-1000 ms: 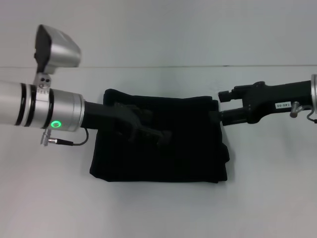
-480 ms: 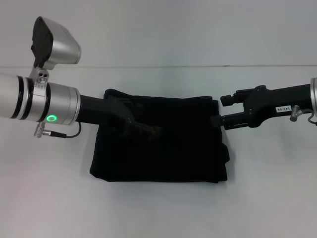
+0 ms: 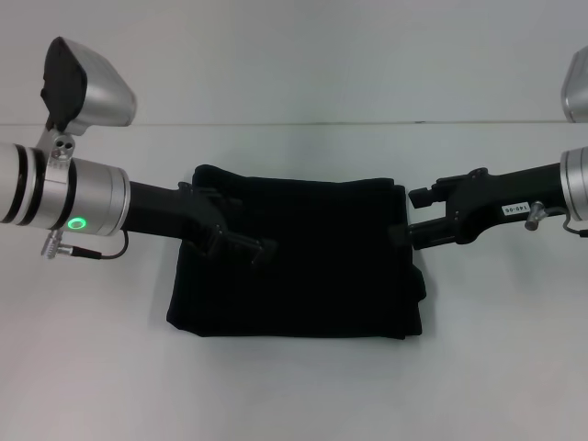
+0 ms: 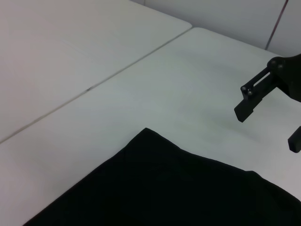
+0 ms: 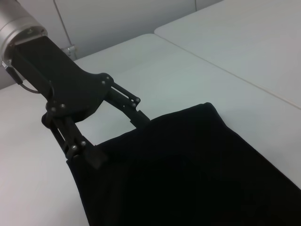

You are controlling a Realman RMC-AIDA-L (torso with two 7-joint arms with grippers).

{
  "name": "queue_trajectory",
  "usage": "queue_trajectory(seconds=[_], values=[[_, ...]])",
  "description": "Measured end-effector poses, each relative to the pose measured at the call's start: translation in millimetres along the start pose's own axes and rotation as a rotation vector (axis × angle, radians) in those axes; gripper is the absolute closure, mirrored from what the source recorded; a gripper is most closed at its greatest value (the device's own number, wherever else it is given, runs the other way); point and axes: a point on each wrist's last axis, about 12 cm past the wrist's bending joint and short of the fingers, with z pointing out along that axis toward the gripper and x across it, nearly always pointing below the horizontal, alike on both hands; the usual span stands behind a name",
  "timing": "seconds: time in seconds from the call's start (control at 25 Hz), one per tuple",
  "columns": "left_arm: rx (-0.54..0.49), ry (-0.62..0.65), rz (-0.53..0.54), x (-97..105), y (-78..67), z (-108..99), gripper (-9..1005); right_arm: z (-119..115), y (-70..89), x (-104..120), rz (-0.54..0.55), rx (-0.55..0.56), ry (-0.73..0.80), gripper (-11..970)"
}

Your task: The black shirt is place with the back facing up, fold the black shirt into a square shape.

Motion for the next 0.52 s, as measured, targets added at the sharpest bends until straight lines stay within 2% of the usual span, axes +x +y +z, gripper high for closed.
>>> queue_trajectory(seconds=[0.52], values=[[-0.011,-0.01,-0.005,0.1,0.9,-2.1,45,1.2,0.5,-0.7,0.005,0.001,-0.011,148]])
